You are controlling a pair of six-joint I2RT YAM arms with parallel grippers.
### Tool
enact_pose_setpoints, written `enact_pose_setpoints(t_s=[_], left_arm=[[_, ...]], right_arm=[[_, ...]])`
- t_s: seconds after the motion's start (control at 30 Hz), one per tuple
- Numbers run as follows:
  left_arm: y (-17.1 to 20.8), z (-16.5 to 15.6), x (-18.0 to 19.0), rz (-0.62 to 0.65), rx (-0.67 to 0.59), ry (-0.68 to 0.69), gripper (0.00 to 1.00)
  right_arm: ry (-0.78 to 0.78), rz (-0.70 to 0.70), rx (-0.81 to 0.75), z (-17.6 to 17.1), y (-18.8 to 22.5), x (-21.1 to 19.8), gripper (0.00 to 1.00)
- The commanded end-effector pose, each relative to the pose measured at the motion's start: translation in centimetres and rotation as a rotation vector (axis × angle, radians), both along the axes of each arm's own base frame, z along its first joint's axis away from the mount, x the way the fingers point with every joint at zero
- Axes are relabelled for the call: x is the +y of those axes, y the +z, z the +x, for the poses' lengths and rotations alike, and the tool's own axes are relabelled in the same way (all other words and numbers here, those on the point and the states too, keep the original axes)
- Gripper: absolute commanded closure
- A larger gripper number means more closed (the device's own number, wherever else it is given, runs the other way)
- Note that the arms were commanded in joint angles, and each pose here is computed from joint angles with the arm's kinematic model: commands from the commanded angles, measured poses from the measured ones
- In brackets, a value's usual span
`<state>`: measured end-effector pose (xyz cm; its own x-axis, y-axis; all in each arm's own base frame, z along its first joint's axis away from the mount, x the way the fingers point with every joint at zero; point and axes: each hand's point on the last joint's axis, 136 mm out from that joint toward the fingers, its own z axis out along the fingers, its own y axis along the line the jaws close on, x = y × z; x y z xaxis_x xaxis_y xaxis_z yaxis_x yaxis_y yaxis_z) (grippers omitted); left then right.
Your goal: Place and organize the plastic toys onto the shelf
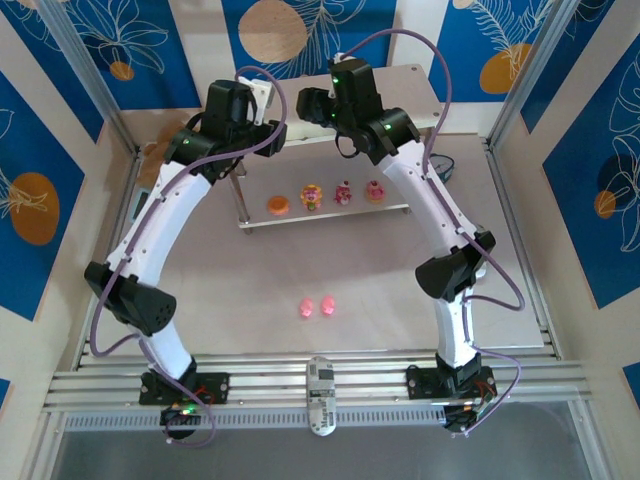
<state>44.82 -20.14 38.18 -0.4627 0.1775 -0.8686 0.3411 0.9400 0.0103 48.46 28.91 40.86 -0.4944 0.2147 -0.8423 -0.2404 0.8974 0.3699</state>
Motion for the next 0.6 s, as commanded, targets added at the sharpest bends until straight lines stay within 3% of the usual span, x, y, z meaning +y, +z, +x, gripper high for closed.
enact_pose_setpoints(t_s=[0.0, 0.57], left_arm=[[1.6, -0.1, 1.1, -0.009, -0.049, 0.017, 0.4], [1.1, 0.0, 1.5, -0.019, -0.043, 0.023, 0.39]], right_arm=[[0.011, 0.014, 0.015, 0.2, 0.0, 0.1, 0.35], [0.087, 0.042, 0.032, 0.2, -0.4, 1.7, 0.35]])
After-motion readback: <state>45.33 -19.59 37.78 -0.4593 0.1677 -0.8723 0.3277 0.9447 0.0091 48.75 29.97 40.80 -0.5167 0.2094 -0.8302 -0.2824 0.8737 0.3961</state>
